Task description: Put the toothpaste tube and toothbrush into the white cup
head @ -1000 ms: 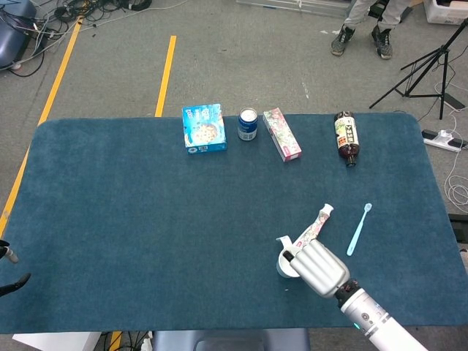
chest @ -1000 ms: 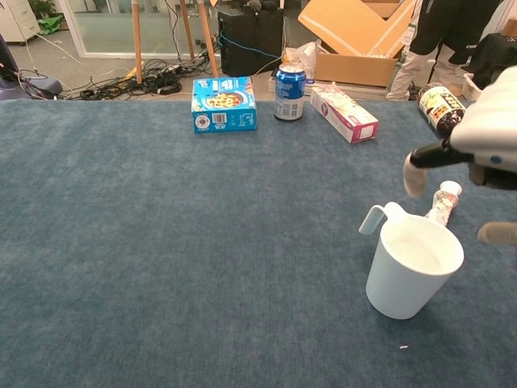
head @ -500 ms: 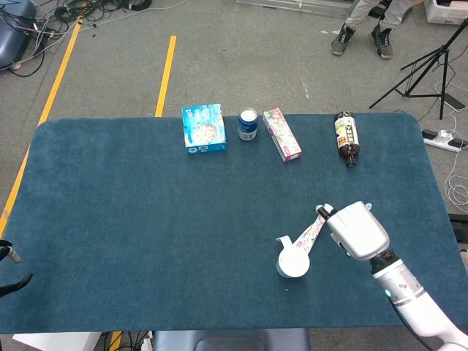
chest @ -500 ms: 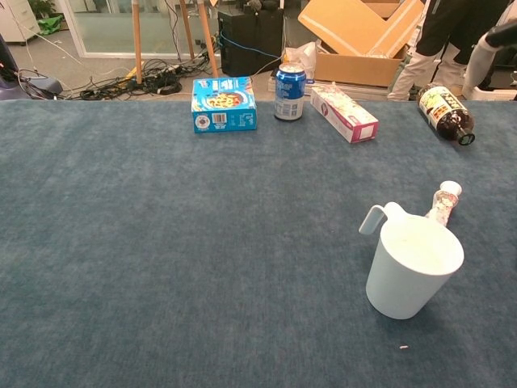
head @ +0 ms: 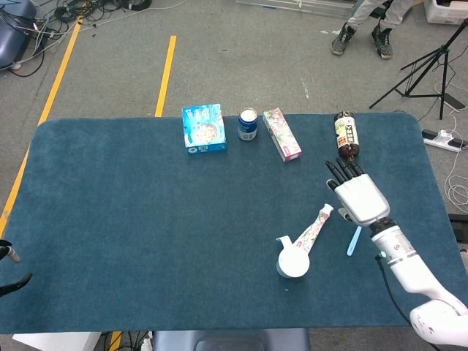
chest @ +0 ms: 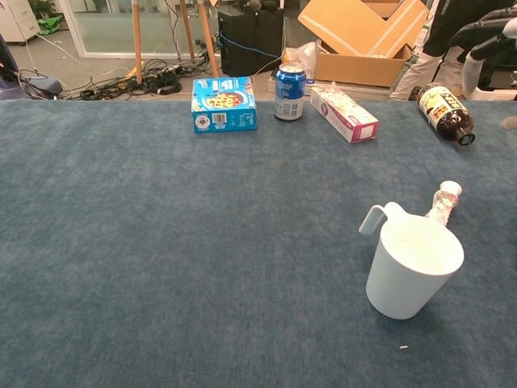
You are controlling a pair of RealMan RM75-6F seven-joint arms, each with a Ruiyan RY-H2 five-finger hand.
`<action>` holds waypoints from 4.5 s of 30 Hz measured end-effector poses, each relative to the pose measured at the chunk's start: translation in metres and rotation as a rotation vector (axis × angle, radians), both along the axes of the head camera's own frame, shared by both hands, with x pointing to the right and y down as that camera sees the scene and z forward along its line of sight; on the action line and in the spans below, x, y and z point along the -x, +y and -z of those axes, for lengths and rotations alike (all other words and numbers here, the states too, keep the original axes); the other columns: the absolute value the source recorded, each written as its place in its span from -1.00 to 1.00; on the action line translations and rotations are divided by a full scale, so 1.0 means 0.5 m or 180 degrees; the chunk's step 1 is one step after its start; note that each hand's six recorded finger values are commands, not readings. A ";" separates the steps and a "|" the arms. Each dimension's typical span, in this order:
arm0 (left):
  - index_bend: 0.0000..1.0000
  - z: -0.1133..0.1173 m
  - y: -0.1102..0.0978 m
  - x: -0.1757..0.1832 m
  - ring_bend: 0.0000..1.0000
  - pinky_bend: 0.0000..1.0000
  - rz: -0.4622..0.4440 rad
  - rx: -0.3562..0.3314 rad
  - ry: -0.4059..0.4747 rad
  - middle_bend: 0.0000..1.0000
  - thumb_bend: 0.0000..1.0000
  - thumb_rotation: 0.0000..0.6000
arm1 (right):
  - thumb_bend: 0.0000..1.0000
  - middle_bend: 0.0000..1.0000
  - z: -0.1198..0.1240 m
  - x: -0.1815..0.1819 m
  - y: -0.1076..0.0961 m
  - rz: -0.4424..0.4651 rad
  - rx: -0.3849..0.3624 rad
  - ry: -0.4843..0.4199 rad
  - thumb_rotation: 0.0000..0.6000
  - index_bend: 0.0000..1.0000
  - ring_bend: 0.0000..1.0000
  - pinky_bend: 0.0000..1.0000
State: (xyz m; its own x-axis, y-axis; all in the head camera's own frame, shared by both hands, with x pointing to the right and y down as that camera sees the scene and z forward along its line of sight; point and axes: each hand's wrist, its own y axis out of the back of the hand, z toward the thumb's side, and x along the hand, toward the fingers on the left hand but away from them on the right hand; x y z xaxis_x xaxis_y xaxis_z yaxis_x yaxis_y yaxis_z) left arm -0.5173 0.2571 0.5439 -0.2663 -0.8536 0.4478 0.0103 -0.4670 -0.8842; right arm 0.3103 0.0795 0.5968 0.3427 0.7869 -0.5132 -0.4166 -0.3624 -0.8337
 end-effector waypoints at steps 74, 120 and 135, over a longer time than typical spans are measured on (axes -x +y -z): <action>0.08 0.008 0.001 0.008 -0.28 -0.18 0.0092 -0.0004 -0.0031 -0.34 -0.79 1.00 | -0.63 -0.97 -0.268 0.026 0.055 0.0237 0.0918 0.0588 1.00 0.19 -1.00 -0.87; 0.08 0.005 0.002 0.008 -0.28 -0.18 0.0095 0.0009 -0.0056 -0.34 -0.79 1.00 | -0.60 -0.95 0.068 0.088 0.023 -0.0138 0.0593 -0.0862 1.00 0.29 -1.00 -0.87; 0.08 -0.002 0.002 0.009 -0.28 -0.18 0.0092 0.0039 -0.0097 -0.34 -0.79 1.00 | -0.60 -0.94 0.199 0.096 0.062 -0.0094 0.0695 -0.1318 1.00 0.29 -1.00 -0.87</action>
State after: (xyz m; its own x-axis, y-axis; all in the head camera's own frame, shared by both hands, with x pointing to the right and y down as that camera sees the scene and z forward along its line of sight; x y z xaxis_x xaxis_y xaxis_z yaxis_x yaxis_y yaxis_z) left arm -0.5217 0.2580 0.5447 -0.3045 -0.8398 0.4495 0.0235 -0.4784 -0.8778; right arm 0.2623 0.1106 0.4973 0.5327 0.6882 -0.4925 -0.0518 -0.5544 -0.8306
